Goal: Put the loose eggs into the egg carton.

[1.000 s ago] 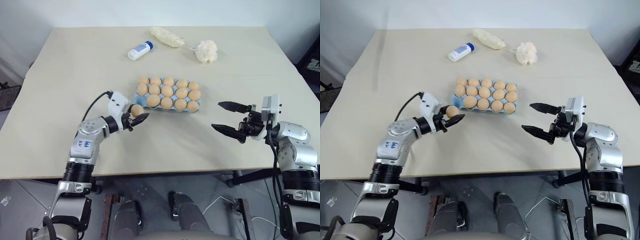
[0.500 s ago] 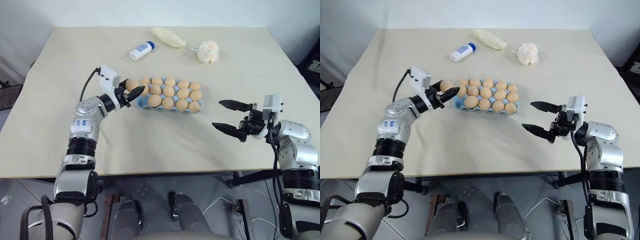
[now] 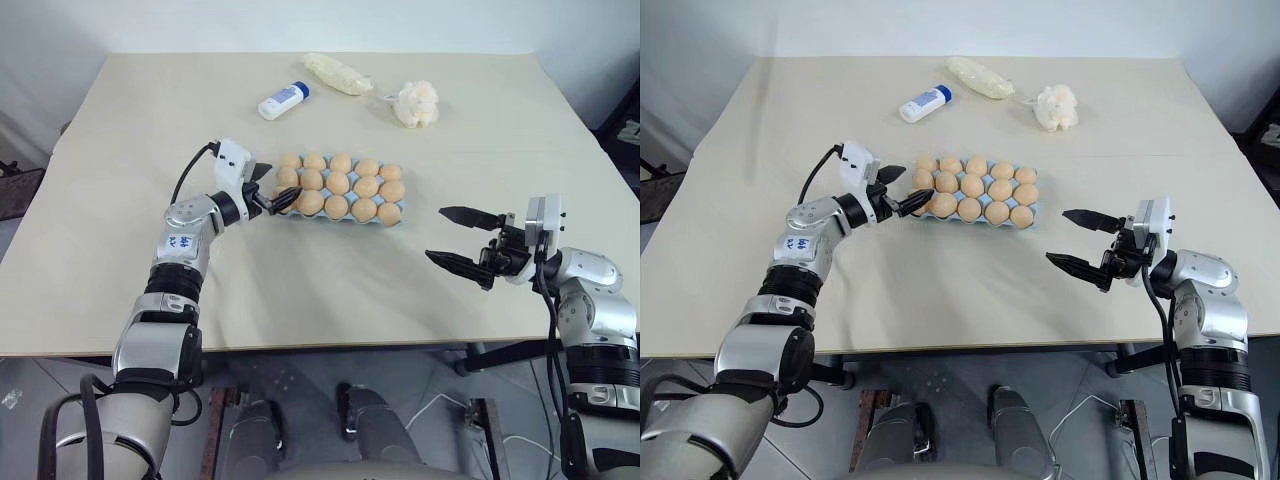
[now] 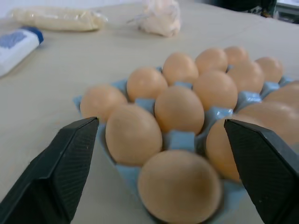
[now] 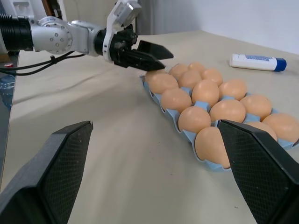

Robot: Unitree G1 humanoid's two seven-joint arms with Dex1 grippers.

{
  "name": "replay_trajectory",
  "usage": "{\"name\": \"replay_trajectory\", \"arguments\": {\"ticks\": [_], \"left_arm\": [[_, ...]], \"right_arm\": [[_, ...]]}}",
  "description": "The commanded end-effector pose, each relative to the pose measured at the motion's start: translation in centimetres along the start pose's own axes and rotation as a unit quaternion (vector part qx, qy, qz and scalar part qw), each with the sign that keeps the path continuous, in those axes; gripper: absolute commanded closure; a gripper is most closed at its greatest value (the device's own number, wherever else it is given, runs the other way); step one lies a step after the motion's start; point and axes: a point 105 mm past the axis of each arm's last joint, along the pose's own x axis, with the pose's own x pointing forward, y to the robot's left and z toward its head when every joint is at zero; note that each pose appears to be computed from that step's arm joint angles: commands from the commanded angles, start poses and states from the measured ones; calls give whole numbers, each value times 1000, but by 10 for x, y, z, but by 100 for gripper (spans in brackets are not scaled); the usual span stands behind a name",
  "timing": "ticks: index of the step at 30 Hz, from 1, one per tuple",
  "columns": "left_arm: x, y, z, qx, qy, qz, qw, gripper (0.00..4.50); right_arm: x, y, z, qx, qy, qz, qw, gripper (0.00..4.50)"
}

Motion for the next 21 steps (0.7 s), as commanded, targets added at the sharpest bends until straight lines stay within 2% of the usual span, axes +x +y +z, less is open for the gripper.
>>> {"name": "replay_trajectory", "arguments": {"ticks": [1, 6, 9, 15, 18, 21], "left_arm": [[-4, -2, 30, 10, -40, -37, 998, 3], [-17, 0, 49, 4, -66, -68, 995, 3], [-31, 9, 57, -8, -76, -52, 996, 3], [-70, 1, 39, 10, -30, -137, 990, 3], [-86, 0, 32, 7, -14, -157, 987, 3], [-105, 2, 17, 3, 30, -170, 985, 3]], "right_arm": [[0, -5, 17, -29, -7, 1, 1000, 0], [2, -8, 21, -33, -6, 8, 999, 0], [5, -8, 23, -36, -4, 20, 999, 0], [7, -8, 21, -34, 13, 49, 998, 0], [7, -8, 19, -33, 25, 63, 997, 0], [7, -9, 15, -33, 39, 74, 996, 0]]}}
